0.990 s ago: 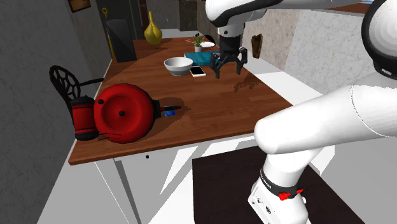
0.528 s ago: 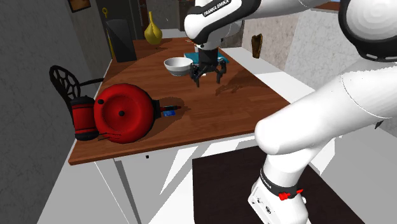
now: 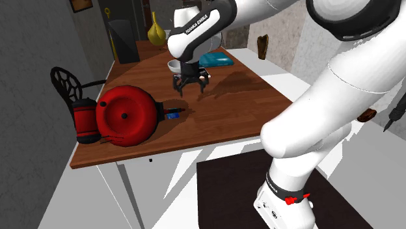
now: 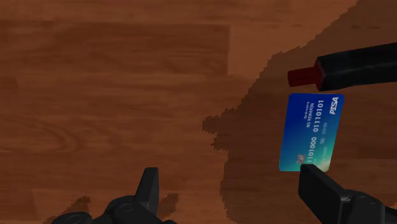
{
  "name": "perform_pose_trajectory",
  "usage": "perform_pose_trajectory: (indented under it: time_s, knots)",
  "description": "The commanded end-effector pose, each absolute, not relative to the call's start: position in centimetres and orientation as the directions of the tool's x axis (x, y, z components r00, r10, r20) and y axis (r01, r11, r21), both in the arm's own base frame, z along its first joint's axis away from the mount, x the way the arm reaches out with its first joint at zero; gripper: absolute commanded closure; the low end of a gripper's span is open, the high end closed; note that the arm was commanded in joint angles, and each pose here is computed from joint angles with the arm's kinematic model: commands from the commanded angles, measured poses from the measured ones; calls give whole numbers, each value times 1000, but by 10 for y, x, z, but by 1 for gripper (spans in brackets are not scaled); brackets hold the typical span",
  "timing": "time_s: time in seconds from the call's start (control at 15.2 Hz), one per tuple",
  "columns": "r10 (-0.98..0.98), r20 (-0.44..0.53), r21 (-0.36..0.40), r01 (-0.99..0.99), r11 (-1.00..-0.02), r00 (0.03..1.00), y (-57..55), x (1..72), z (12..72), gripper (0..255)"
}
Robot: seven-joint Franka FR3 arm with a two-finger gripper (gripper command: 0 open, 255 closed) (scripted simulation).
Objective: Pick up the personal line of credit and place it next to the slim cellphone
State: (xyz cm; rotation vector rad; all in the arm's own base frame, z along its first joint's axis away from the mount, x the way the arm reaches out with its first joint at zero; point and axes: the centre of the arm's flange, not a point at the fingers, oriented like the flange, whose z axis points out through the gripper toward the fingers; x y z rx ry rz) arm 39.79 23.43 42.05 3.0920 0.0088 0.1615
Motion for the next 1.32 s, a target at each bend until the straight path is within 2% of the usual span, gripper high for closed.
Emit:
perform_pose_trajectory:
  time_s: [0.0,0.46,0.92,1.25]
  knots:
    - [0,114,40,-5,-999,993,258,407,411,0]
    - [-20,145,28,-25,-999,989,326,436,376,0]
    - [-20,145,28,-25,-999,989,325,442,336,0]
    - [-20,145,28,-25,-999,989,325,442,336,0]
